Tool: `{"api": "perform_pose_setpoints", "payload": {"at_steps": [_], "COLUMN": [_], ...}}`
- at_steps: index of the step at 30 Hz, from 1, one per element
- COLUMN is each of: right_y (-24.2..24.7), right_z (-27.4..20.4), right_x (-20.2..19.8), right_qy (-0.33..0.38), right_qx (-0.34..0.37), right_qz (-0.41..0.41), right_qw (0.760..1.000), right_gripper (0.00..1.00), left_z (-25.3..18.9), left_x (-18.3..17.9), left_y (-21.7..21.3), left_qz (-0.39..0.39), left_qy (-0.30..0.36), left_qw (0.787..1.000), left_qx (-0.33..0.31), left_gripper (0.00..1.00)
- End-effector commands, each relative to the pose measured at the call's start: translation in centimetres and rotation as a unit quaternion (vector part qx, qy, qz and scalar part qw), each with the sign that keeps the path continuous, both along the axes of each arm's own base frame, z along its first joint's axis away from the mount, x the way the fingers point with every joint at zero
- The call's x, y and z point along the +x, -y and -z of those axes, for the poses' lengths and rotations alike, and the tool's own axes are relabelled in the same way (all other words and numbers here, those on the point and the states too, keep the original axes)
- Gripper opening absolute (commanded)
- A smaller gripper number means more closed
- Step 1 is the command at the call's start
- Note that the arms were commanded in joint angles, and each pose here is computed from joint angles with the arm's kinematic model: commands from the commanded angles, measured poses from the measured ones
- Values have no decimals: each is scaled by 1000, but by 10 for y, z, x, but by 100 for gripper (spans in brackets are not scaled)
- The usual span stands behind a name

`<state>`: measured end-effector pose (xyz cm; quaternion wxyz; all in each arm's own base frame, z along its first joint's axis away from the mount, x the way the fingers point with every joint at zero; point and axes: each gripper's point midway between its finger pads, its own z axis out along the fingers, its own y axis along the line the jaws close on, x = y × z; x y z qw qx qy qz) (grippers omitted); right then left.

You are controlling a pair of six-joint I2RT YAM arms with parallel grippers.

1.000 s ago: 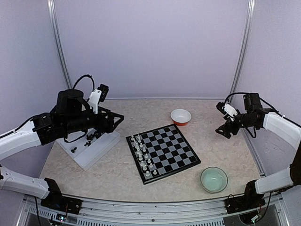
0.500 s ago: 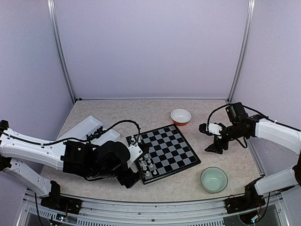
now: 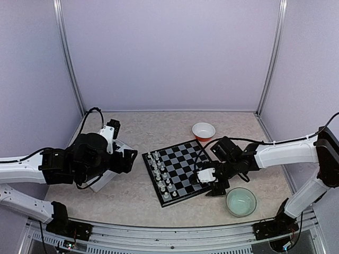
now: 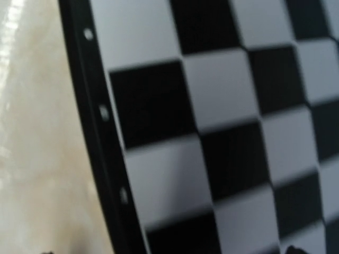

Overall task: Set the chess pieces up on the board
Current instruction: Adjust the chessboard at the center of the board.

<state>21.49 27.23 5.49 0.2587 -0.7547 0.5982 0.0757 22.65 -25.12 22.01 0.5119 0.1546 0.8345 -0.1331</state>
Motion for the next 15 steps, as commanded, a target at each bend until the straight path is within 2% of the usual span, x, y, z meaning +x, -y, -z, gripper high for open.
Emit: {"api": "perform_pose_setpoints", "payload": {"at_steps": [1, 4, 8, 12, 15], "right_y": [-34, -45, -50, -37, -10], "right_z": [-2, 8, 6, -18, -43], "right_x": [6, -3, -4, 8, 33], "right_qy": [32, 27, 14, -22, -66], "right_qx": [19, 17, 23, 50, 92], "right_qz": [-6, -16, -4, 22, 64], "right_qw": [999, 999, 1000, 998, 991], "right_gripper": [97, 98, 98, 98, 98], "left_z": [-9, -2, 18, 40, 60], "left_x": [11, 18, 29, 32, 33], "left_y": [-30, -51, -69, -68, -60], "left_qz": [-74, -109, -134, -125, -111], "left_qy": [5, -19, -68, -105, -131], "left_qw": [996, 992, 985, 982, 980], "left_qx": [-56, -68, -82, -93, -97], "left_gripper": [88, 88, 83, 70, 59]}}
